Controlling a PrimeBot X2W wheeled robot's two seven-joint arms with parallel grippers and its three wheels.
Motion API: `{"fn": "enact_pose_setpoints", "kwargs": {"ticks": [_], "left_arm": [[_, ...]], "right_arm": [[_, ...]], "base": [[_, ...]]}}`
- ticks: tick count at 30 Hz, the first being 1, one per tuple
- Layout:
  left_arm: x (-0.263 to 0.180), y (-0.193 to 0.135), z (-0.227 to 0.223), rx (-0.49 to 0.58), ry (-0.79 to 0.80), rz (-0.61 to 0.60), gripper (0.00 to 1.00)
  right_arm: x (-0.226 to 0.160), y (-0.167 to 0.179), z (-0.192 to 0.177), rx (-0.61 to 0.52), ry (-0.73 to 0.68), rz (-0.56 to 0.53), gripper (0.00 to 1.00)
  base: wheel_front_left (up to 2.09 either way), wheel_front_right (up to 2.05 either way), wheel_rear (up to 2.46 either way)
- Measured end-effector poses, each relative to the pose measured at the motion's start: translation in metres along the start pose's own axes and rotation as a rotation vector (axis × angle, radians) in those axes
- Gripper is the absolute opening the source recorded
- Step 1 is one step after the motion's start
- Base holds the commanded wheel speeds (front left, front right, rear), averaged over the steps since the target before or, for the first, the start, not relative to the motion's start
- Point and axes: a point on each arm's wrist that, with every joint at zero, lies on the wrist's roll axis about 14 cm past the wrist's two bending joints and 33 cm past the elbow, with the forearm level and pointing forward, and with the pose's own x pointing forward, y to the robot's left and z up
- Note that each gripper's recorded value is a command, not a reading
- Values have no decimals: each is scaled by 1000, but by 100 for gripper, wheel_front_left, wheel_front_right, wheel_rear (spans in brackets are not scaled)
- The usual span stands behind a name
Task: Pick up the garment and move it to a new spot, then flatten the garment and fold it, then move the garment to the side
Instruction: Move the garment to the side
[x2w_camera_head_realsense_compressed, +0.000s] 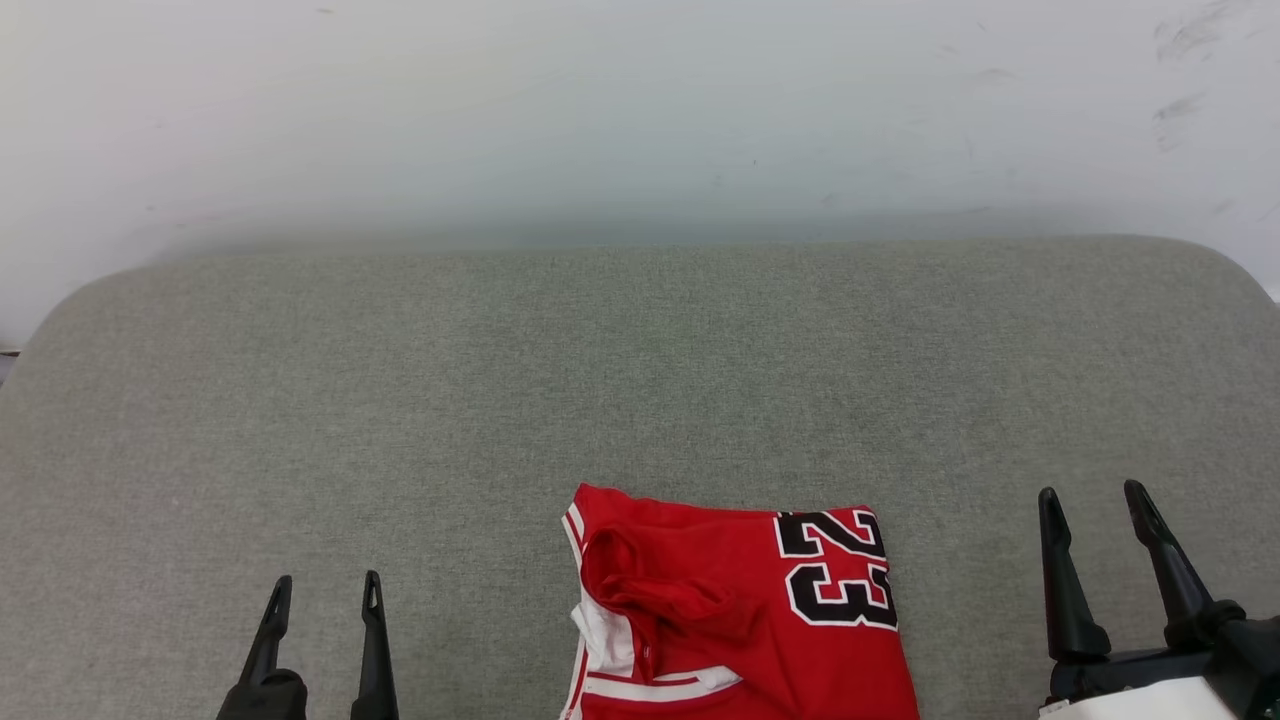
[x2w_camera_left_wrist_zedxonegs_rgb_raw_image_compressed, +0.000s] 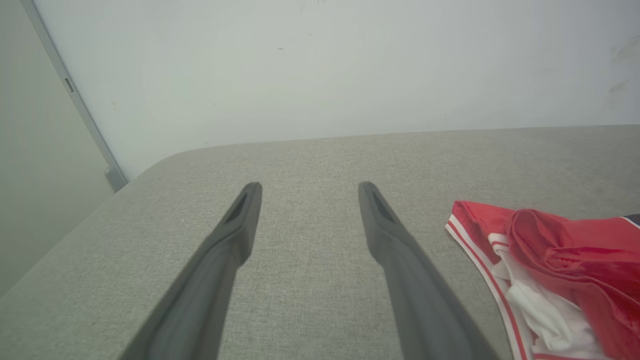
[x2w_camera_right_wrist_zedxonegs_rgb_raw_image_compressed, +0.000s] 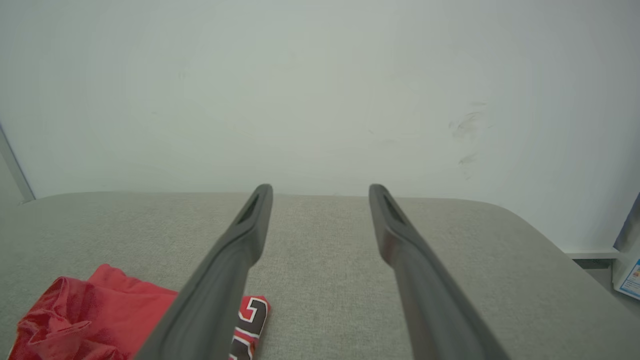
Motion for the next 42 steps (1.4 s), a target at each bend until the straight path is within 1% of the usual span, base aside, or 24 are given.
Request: {"fn": "enact_pose_setpoints", "kwargs": {"ticks": [5, 8, 11, 12, 13, 15, 16, 18, 20, 21, 24, 28, 32, 36, 42], "left_arm": [[-2, 1, -1, 0, 4, 0, 100], [-1, 0, -2, 0, 5, -1, 100], [0, -2, -4, -1, 12, -7, 100], [0, -2, -4, -1, 12, -7, 100], [2, -3, -5, -2, 16, -10, 100], [4, -4, -6, -3, 18, -11, 100], [6, -4, -5, -3, 16, -12, 100], [7, -4, -6, -3, 19, -12, 100], [8, -4, -8, -2, 25, -10, 100], [8, -4, -8, -2, 25, -10, 100], [9, -6, -10, -4, 30, -13, 100], [14, -5, -9, -4, 24, -10, 100], [16, -4, -9, -4, 24, -6, 100], [20, -4, -10, -3, 25, -4, 100], [25, 0, -16, 0, 42, 10, 100]], "right_arm": [[-1, 3, -5, -1, 15, 5, 100], [5, 8, 0, -14, 0, 30, 100], [25, 10, 14, -48, -29, 67, 100], [25, 10, 14, -48, -29, 67, 100], [39, 14, 19, -50, -25, 99, 100], [54, 20, 25, -72, -11, 146, 100], [61, 24, 25, -65, 10, 167, 100], [71, 34, 18, -53, 87, 218, 100], [76, 45, 4, -44, 199, 270, 100], [76, 45, 4, -44, 199, 270, 100], [75, 56, -24, -57, 402, 345, 100], [59, 62, -62, -59, 662, 414, 100], [35, 63, -96, -31, 887, 453, 100], [18, 66, -121, -16, 1028, 484, 100], [0, 72, -157, -15, 1159, 514, 100]], "base": [[0, 0, 0], [0, 0, 0], [0, 0, 0], [0, 0, 0], [0, 0, 0], [0, 0, 0], [0, 0, 0], [0, 0, 0], [0, 0, 0], [0, 0, 0], [0, 0, 0], [0, 0, 0], [0, 0, 0], [0, 0, 0], [0, 0, 0]]}}
